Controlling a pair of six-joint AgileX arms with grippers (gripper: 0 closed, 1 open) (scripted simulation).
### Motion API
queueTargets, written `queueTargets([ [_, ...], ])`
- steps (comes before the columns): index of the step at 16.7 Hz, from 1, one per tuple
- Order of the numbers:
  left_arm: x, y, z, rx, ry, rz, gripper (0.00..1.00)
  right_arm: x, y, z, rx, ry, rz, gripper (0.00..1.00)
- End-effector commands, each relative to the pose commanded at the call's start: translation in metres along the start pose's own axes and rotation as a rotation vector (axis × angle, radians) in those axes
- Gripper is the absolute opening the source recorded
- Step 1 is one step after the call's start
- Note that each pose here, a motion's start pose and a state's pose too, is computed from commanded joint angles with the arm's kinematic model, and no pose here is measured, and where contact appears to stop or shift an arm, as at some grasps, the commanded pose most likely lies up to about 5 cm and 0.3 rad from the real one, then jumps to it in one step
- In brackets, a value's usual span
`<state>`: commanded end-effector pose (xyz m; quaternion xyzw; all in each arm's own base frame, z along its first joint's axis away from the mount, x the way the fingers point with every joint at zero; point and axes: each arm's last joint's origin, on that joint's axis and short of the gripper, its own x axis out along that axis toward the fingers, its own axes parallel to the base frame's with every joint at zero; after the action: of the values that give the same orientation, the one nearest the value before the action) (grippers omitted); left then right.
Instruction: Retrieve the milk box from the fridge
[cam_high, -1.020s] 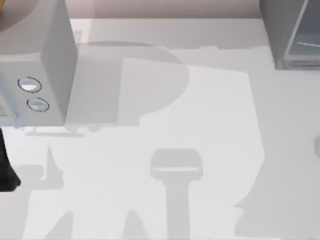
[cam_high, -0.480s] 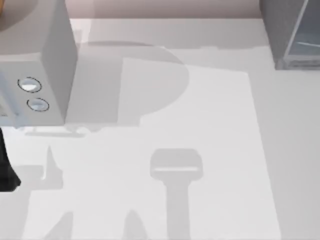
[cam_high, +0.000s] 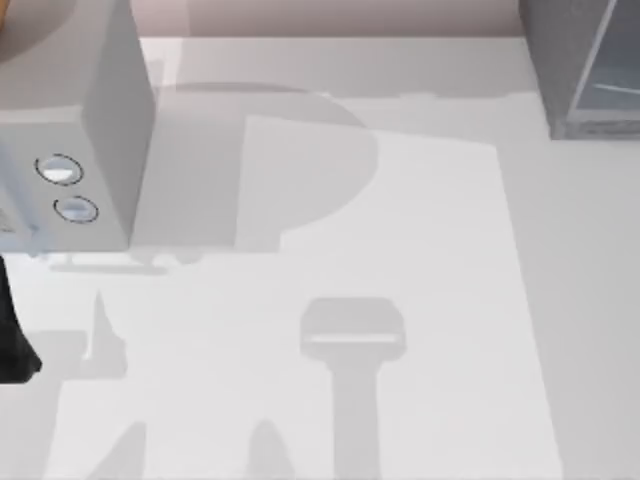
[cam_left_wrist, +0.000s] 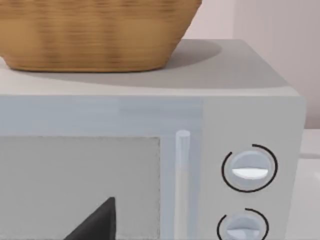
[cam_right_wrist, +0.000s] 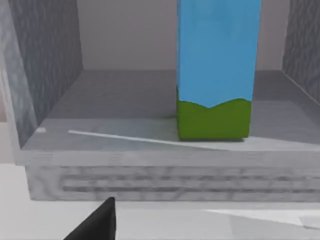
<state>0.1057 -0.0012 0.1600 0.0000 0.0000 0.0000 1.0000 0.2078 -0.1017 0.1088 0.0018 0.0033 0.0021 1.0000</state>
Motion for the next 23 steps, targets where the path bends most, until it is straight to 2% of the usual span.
queueTargets([
  [4, 0.000, 0.000, 0.000, 0.000, 0.000, 0.000, 1.00, 0.038, -0.009, -0.004, 0.004, 0.013, 0.004, 1.00],
  [10, 0.000, 0.000, 0.000, 0.000, 0.000, 0.000, 1.00, 0.151, -0.025, 0.008, -0.020, -0.034, -0.006, 1.00],
  [13, 0.000, 0.000, 0.000, 0.000, 0.000, 0.000, 1.00, 0.191, -0.020, 0.009, -0.016, -0.021, -0.011, 1.00],
  [16, 0.000, 0.000, 0.000, 0.000, 0.000, 0.000, 1.00, 0.208, -0.014, 0.010, -0.013, -0.007, -0.014, 1.00],
  [23, 0.000, 0.000, 0.000, 0.000, 0.000, 0.000, 1.00, 0.217, -0.016, 0.009, -0.012, -0.003, -0.015, 1.00],
])
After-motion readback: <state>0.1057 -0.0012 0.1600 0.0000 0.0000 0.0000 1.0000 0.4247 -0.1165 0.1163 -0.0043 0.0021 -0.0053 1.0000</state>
